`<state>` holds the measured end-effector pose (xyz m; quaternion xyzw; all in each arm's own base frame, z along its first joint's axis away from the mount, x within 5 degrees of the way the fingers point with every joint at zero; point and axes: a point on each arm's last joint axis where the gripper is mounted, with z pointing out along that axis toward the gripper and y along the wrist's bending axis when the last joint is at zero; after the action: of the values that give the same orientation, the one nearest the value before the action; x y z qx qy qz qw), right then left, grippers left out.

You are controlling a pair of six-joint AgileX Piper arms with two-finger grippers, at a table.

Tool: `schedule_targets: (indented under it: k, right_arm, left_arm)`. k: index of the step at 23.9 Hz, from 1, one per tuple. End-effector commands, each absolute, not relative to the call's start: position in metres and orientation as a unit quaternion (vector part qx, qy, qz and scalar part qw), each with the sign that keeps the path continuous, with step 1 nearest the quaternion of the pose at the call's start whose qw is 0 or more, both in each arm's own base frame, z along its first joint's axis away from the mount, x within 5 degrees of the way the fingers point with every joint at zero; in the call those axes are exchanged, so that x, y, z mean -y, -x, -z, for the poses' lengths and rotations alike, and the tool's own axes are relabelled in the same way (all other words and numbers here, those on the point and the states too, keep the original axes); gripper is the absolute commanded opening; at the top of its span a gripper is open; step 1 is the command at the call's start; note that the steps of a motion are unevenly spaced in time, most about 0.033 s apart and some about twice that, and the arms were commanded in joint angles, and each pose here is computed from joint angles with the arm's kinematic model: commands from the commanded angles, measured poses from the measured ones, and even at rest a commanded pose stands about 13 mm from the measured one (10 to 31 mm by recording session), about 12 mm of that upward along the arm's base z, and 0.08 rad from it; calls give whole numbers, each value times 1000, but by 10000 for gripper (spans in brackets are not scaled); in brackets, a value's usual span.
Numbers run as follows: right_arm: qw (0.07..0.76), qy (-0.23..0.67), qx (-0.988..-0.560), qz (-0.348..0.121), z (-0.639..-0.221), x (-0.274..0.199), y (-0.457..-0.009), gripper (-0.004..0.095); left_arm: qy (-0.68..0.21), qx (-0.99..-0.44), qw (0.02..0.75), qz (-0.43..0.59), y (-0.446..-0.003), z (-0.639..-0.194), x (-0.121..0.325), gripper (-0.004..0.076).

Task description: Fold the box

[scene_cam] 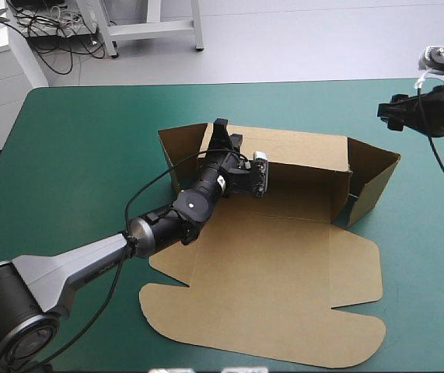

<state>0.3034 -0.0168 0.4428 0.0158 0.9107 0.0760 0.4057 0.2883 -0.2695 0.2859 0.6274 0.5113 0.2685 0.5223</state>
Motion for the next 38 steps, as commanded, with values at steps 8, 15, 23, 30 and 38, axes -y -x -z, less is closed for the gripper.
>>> schedule_targets:
  k: [8, 15, 23, 30, 38]
  right_arm:
    - [351, -16, -933, -79, -394, 23, -366, 714]
    - [281, 23, -957, -63, -382, 24, -358, 714]
    - [284, 35, -954, -91, -355, 15, -325, 714]
    - [319, 32, -944, -79, -364, 15, -312, 714]
    - [319, 30, -944, -80, -364, 14, -311, 714]
  left_arm:
    - [-608, -500, 541, -294, -287, -305, 263, -10]
    - [-607, -501, 541, -296, -287, -305, 262, -10]
    - [-604, -503, 541, -299, -288, -306, 262, -10]
    - [-584, -526, 552, -279, -288, -306, 262, -10]
    - [-524, -582, 580, -225, -288, -308, 261, -10]
